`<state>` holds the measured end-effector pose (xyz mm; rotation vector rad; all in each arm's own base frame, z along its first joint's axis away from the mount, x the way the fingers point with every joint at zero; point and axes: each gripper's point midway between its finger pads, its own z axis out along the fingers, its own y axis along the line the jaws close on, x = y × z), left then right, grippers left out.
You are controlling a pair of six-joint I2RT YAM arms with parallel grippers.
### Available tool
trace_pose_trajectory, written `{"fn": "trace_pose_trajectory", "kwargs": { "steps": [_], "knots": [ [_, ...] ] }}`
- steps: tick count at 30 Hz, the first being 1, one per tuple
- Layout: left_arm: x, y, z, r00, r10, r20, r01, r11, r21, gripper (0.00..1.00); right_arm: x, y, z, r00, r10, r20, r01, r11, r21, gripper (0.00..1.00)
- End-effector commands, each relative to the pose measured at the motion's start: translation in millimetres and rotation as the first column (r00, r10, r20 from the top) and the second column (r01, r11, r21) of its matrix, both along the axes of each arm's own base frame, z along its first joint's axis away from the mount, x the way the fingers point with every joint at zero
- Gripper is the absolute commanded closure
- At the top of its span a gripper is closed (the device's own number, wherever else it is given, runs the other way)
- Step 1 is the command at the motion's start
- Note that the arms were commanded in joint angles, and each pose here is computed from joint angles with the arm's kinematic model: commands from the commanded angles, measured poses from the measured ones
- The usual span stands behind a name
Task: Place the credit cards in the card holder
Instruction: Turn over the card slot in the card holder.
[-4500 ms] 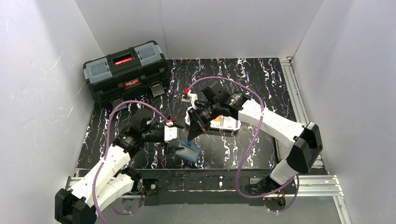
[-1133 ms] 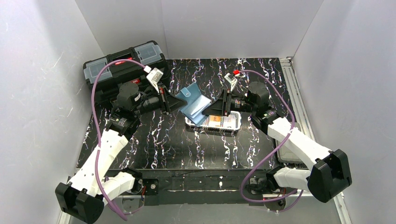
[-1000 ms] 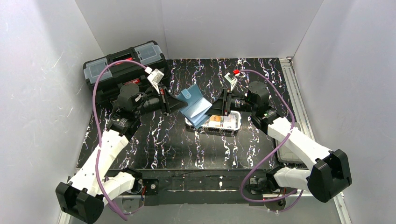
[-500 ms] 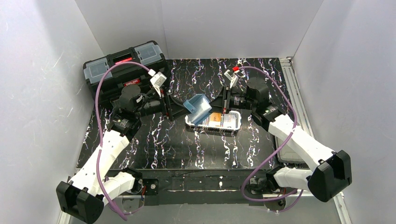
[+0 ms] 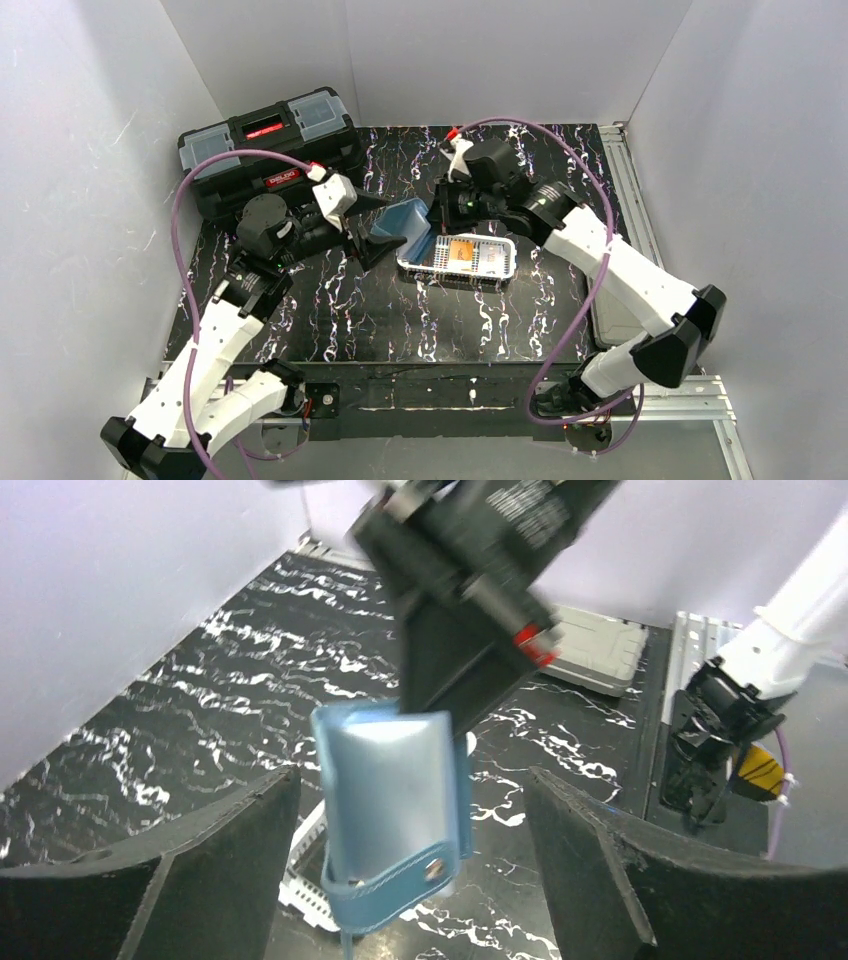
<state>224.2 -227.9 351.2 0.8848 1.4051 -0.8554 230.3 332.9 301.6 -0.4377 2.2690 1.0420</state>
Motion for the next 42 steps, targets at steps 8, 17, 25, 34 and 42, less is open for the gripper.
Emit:
{"fn": "trace_pose_trajectory", "kwargs": {
  "steps": [8,17,25,34,42],
  "knots": [
    [-22.9,-24.0,-48.6,0.995,-0.066,0.07,0.056,0.99,0.128,0.17,-12.0,-9.3,-12.0,0.999,-0.037,-0.036,0.027,0.969,-0.244,0.99],
    [9.4,-22.7,-66.0,0.977,0.087,0.196,-0.134,0.961,0.24,0.19,-20.8,2.7,-18.9,0.998,-0.007,-0.068,-0.012,0.963,-0.27,0.99],
    [20.6,-17.8,-69.3,0.97,0.157,0.186,-0.201,0.948,0.246,0.23,-22.4,4.0,-19.3,0.998,0.003,-0.064,-0.02,0.961,-0.275,0.99],
    [28.6,-9.7,-72.3,0.96,0.22,0.172,-0.26,0.928,0.267,0.26,-25.8,4.0,-18.5,0.998,0.017,-0.064,-0.034,0.965,-0.262,0.99],
    [30.5,1.1,-85.7,0.953,0.231,0.195,-0.286,0.897,0.338,0.26,-43.5,5.7,-22.1,0.99,0.126,-0.069,-0.138,0.969,-0.204,0.99]
  ]
}}
